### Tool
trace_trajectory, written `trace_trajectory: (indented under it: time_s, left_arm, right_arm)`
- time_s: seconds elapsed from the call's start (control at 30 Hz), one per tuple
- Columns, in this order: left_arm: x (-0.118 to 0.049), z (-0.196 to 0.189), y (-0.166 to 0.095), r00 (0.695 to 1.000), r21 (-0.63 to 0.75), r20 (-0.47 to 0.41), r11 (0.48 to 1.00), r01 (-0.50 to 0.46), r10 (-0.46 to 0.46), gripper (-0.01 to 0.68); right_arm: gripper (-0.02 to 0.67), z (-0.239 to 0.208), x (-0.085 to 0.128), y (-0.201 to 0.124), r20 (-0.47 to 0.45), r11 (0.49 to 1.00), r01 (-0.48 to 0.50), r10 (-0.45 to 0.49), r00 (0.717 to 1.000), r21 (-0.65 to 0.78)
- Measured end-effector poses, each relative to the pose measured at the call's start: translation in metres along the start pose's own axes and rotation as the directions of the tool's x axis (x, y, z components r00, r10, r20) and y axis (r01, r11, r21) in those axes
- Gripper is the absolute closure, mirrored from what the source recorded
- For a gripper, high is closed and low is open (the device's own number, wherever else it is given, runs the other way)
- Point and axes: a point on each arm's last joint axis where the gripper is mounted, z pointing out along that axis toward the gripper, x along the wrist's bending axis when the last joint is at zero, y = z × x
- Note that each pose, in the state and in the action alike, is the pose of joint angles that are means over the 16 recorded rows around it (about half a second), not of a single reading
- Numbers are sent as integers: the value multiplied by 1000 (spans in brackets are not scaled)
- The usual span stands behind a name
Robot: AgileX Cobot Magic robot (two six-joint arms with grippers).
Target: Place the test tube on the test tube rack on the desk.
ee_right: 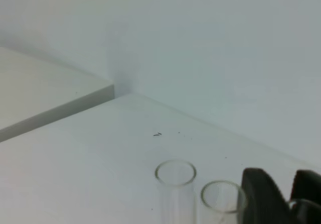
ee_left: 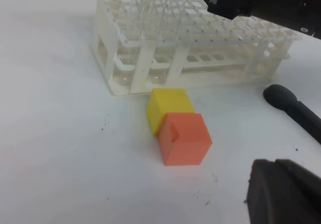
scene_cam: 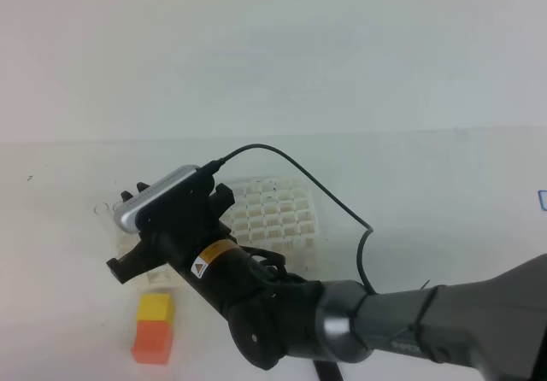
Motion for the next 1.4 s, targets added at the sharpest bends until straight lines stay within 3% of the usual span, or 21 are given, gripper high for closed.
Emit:
trace_trajectory:
  time_s: [0.5,0.93,1.4]
  left_arm:
    - [0,0,0,1000,0,0,1000,0,0,673]
    - [0,0,0,1000,2,0,1000,0,0,673]
    - [0,0,0,1000,2,0,1000,0,0,673]
  right_arm:
    - [524,1,0,-4,7,1000,0,0,1000,-2]
    - [473,0,-1,-2,15,1000,7,-7,1000,-2]
    - [452,-4,-5,34,38,995,77,-74,997,-69]
